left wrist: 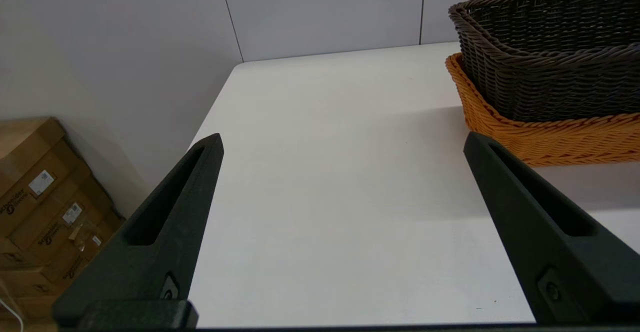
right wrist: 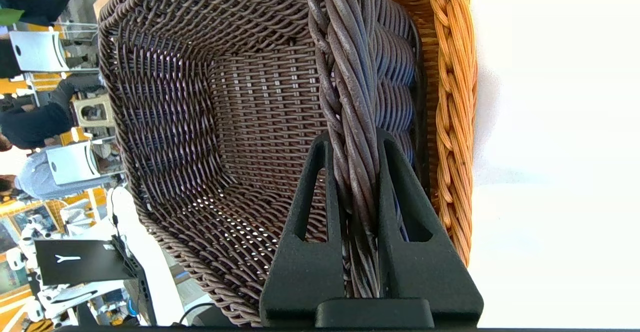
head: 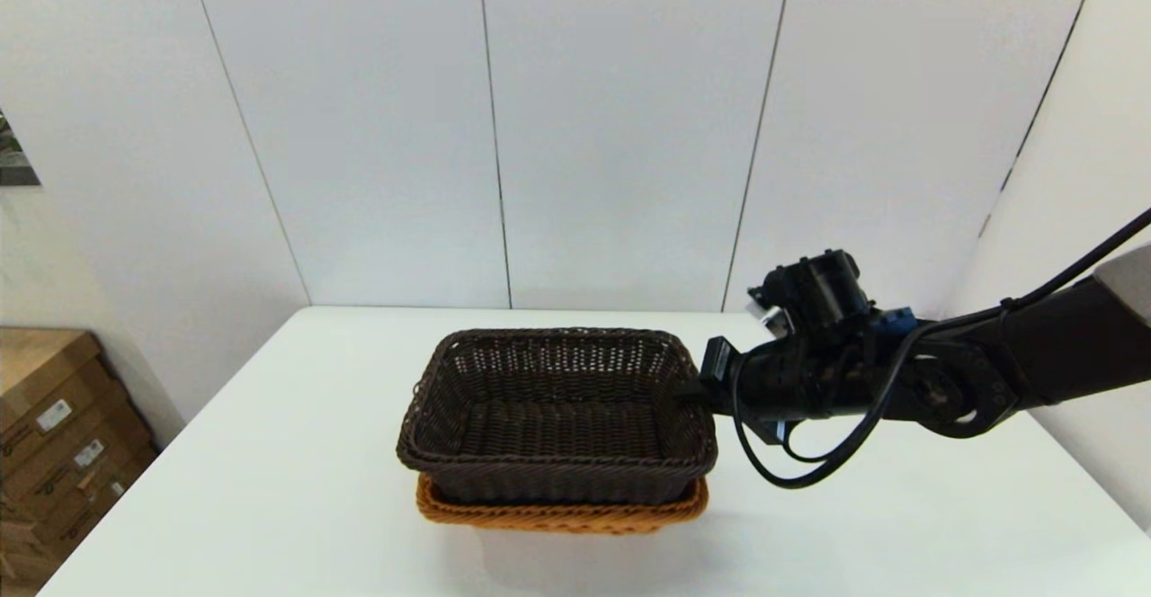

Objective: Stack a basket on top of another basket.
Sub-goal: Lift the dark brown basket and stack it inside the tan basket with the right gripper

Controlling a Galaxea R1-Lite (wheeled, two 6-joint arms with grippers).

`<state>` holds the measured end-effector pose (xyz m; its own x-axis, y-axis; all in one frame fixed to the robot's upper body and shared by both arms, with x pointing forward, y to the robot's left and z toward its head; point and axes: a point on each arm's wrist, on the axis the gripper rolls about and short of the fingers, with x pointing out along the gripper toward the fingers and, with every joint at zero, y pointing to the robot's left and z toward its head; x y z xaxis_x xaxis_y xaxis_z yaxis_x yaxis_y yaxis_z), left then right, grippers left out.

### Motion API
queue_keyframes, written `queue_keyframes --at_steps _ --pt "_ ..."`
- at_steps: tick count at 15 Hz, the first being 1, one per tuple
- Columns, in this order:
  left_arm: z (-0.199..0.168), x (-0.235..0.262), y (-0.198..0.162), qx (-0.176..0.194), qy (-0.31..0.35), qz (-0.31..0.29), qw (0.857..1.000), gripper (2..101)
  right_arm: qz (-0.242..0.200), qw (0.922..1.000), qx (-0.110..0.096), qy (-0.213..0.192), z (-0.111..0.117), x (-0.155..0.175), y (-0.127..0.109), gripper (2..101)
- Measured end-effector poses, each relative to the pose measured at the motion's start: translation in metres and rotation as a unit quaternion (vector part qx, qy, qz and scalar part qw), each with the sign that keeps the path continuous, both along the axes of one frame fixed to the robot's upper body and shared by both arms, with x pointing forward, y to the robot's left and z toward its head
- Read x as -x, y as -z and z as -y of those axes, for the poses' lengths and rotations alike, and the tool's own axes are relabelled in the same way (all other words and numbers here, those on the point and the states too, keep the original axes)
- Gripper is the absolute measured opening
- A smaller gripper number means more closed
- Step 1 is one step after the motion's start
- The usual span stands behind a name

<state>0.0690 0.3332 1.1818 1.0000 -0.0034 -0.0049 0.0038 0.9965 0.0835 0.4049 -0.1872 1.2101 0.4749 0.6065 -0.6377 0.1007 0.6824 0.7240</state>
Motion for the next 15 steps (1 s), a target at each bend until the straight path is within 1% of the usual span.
queue_keyframes --at_steps 3,6,15 --pt "0.0 0.0 0.0 0.0 -0.001 0.0 1.0 97.8 0.0 1.0 0.0 0.001 -0.0002 -0.0005 0.0009 13.7" --pt "0.0 0.0 0.0 0.0 0.0 0.0 1.0 97.8 0.012 0.9999 -0.003 0.002 -0.0012 -0.0025 0.0009 13.7" --pt "0.0 0.0 0.0 0.0 0.0 0.0 1.0 97.8 0.008 1.0 -0.002 0.001 -0.001 -0.0017 0.0043 13.7"
